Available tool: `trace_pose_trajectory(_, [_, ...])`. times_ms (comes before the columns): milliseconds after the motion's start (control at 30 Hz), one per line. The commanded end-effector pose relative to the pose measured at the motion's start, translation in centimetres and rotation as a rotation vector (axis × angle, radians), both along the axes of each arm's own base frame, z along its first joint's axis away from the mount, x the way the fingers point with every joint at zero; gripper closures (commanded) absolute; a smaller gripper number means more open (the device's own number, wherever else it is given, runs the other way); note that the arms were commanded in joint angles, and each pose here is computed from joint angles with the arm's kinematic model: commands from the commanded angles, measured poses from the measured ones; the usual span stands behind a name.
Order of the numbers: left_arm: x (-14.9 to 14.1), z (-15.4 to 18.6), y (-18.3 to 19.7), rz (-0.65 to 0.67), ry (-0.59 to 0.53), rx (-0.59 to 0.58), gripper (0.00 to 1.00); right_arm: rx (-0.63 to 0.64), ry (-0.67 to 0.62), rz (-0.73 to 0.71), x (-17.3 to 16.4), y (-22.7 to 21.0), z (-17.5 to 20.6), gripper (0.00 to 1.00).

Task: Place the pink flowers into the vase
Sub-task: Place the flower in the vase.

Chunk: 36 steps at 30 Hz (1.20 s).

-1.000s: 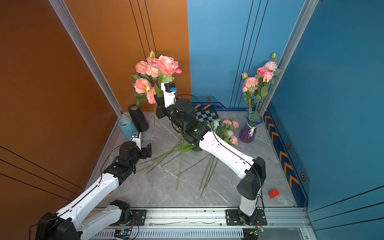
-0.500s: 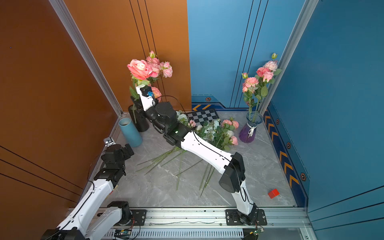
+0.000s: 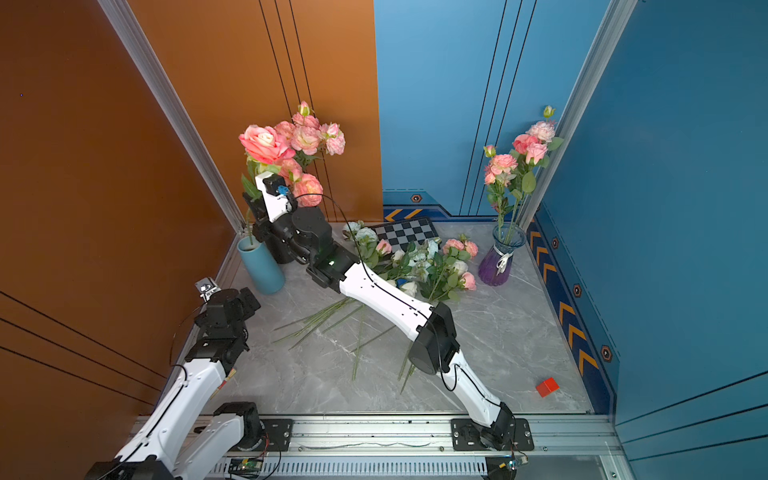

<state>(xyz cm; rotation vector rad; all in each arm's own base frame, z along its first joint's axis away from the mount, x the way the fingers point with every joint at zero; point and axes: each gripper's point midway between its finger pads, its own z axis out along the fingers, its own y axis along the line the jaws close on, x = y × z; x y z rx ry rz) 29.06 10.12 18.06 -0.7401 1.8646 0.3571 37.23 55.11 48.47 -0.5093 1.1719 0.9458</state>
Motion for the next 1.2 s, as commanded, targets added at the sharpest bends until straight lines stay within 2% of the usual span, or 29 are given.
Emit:
trace_pose_trajectory(0, [-0.7, -0.3, 0.6, 0.035, 0.009, 0.006, 0.01, 0.064, 0.012, 0.022, 0.6, -0.1, 0.4, 1.0])
trace_pose_trajectory(433, [-0.6, -0.6, 0.0, 0.009, 0.015, -0.004, 0.01, 0.109, 0.097, 0.03, 4.5, 2.1, -5.8, 1.0])
trace_pose_trajectory(1000, [0.3, -0.4, -1.1, -0.035, 0.011, 0.008, 0.02, 0.146, 0.146, -0.015, 7.3, 2.9, -10.8, 1.0])
trace_pose_trajectory(1167, [0.4, -0.4, -1.3, -0.042, 0.01, 0.008, 0.01, 0.14, 0.152, -0.019, 7.4, 3.0, -11.3, 0.92])
